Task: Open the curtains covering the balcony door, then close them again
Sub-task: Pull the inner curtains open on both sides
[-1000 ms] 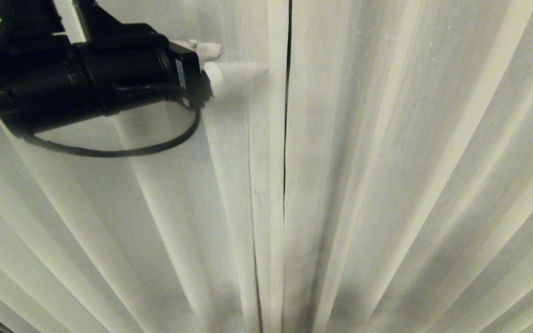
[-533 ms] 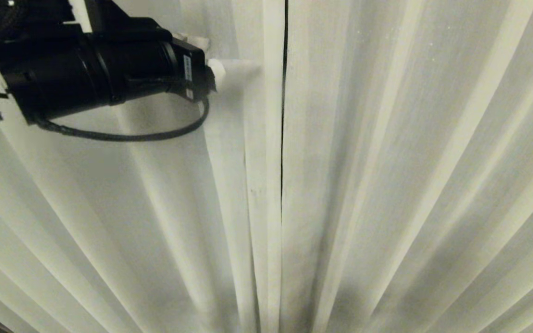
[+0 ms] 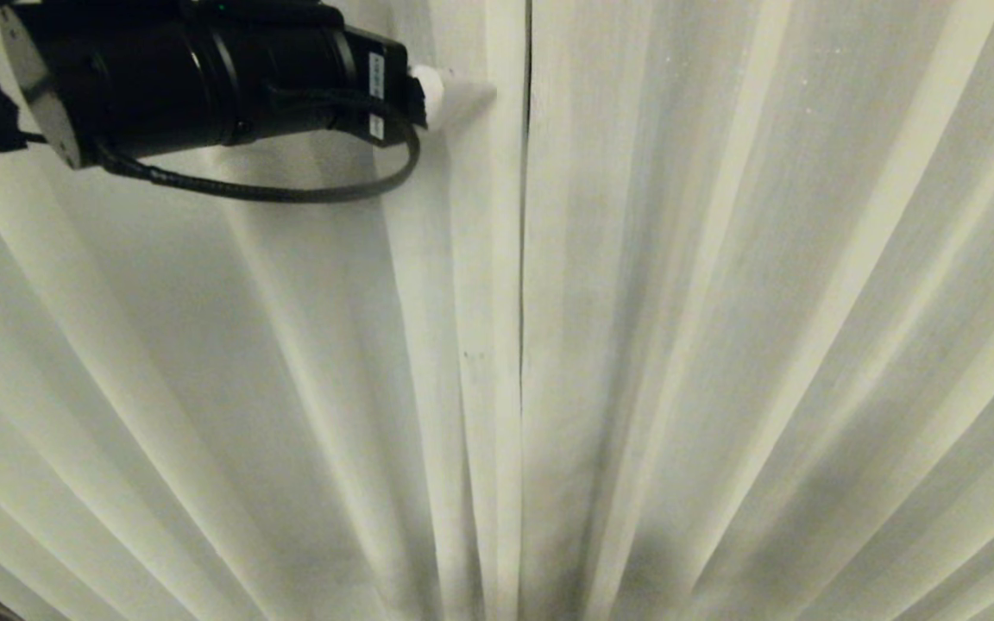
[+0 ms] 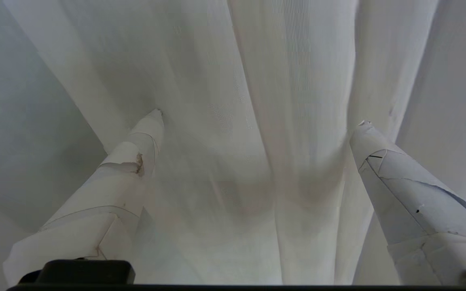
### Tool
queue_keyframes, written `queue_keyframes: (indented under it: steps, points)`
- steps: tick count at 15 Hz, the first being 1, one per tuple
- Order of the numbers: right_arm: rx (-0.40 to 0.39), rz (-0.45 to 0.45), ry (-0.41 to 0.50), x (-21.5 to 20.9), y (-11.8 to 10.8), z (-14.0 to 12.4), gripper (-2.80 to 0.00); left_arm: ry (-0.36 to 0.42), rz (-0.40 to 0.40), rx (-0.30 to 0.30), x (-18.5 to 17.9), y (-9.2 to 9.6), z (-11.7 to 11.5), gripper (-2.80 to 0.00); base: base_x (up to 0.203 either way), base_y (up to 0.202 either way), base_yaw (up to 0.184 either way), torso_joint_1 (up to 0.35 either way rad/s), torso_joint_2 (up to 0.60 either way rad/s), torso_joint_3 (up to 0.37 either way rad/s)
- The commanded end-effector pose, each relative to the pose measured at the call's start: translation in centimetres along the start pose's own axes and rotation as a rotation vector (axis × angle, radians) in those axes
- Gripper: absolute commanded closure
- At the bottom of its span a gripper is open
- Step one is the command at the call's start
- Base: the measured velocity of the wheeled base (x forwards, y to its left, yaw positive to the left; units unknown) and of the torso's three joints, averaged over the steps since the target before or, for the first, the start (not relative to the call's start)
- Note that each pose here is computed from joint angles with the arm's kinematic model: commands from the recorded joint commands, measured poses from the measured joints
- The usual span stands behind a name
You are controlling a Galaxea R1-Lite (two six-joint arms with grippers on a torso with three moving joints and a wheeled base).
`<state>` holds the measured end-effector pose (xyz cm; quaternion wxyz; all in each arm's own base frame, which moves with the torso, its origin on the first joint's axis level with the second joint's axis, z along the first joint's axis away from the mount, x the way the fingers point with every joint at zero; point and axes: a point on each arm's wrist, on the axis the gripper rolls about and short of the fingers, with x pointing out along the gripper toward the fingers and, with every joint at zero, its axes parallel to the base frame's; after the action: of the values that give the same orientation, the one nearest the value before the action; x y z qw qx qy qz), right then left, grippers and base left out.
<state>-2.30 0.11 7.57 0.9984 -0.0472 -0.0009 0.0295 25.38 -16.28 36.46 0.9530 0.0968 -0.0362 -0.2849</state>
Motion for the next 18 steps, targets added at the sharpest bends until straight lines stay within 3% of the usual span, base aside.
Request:
queue_keyframes:
  steps: [1, 9, 18]
  points:
    - [0.000, 0.001, 0.002, 0.0, 0.0, 0.0, 0.00, -0.003, 0.010, -0.001, 1.5, -0.4, 0.1, -2.80, 0.000, 0.000, 0.000, 0.000, 0.00, 0.000]
    - [0.000, 0.001, 0.002, 0.0, 0.0, 0.0, 0.00, 0.024, 0.141, -0.005, 3.6, -0.7, -0.3, -2.80, 0.000, 0.000, 0.000, 0.000, 0.00, 0.000]
    - [0.000, 0.001, 0.002, 0.0, 0.0, 0.0, 0.00, 0.012, 0.163, -0.011, 4.9, -0.6, -0.3, -2.80, 0.000, 0.000, 0.000, 0.000, 0.00, 0.000]
